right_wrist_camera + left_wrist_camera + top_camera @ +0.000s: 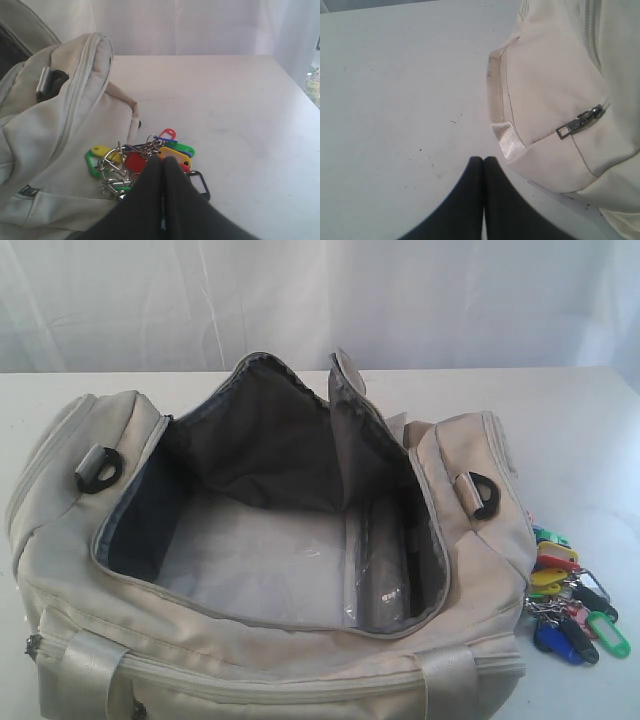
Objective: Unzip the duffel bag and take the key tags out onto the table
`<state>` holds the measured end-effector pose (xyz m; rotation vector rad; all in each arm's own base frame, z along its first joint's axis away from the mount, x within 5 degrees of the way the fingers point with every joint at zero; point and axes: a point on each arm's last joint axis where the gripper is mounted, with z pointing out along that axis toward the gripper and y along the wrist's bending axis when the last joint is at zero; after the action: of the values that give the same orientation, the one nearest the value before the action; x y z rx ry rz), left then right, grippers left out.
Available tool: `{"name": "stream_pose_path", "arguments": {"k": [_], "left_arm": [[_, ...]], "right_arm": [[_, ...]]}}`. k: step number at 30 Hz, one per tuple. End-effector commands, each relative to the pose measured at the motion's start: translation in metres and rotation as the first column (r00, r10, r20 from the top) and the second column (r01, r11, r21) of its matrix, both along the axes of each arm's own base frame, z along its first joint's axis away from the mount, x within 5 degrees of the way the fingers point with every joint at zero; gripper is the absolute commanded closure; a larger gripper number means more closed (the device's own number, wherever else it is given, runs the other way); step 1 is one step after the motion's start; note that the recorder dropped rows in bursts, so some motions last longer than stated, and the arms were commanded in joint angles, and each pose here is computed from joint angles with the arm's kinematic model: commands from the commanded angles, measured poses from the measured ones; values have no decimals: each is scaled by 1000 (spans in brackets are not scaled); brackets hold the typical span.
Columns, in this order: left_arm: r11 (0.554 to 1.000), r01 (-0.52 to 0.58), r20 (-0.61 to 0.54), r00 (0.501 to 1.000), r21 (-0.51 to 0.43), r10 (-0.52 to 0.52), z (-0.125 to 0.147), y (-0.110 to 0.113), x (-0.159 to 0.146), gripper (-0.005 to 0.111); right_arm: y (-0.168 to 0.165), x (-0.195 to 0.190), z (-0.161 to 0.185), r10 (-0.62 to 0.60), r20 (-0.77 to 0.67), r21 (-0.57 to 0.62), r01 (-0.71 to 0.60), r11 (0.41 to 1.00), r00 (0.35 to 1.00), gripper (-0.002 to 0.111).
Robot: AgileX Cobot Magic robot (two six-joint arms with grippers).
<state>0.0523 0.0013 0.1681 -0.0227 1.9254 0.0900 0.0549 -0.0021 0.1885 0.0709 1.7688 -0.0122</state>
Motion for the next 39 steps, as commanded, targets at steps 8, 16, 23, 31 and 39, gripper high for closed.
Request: {"name": "stream_pose_path", "arguments": {"k": [8,16,23,31,39], "left_arm": [[1000,-6,15,1000,-2,6,0,0,0,107],[1000,-9,29,1000,0,9,1,1,1,107],[1000,-9,29,1000,0,9,1,1,1,107],[1000,-9,29,1000,0,9,1,1,1,107],[1000,-9,29,1000,0,9,1,1,1,107]], "right_arm": [[0,0,-1,-7,1,-1,7,1000,1000,108],[0,0,-1,-7,3,-1,7,1000,1000,108],[0,0,-1,-7,3,-1,7,1000,1000,108],[0,0,-1,-7,3,-1,7,1000,1000,108],[0,0,-1,-7,3,-1,7,1000,1000,108]]}}
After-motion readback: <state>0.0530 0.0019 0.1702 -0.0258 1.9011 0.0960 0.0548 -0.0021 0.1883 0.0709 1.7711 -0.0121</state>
